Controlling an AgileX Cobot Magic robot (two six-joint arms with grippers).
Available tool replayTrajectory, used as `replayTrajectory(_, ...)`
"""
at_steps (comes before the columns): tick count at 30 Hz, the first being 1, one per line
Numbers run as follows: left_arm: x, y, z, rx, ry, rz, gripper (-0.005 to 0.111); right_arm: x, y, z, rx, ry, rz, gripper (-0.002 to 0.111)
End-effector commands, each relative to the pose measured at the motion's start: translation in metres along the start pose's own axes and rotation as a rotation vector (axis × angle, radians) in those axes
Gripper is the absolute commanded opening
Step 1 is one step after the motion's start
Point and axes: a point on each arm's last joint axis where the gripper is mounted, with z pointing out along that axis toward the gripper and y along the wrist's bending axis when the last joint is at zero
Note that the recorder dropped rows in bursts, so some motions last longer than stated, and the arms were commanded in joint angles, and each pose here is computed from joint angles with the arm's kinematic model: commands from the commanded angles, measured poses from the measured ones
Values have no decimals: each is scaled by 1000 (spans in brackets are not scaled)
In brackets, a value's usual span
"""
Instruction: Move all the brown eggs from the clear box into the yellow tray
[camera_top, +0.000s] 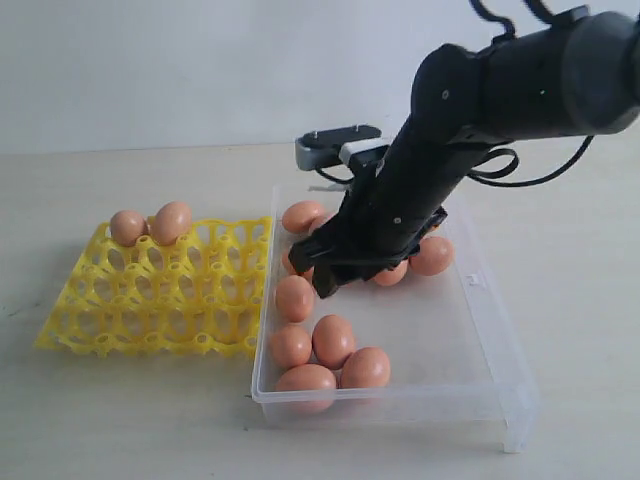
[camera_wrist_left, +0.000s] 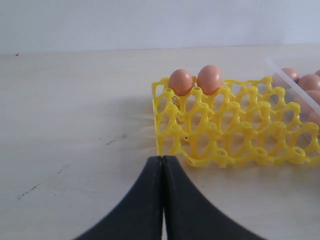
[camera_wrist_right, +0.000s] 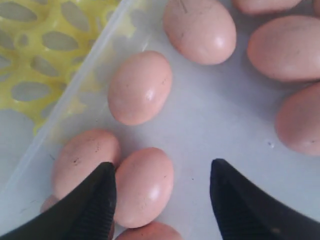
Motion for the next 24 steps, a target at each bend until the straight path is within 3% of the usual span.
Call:
replayTrajectory(1, -2, 0, -1, -2, -19, 3, 0, 1, -6, 24, -2, 50, 22, 55)
replayTrajectory(5, -2, 0, -1, -2, -19, 3, 0, -4, -2, 15, -4, -2, 13, 55)
replayTrajectory(11, -2, 0, -1, -2, -19, 3, 0, -33, 27, -42, -3, -312, -67, 55)
replayTrajectory(17, -2, 0, -1, -2, -19, 3, 0, -37, 30, -43, -34, -305, -40, 55)
replayTrajectory(24, -2, 0, -1, -2, -19, 3, 0, -63, 33, -56, -44, -442, -29, 55)
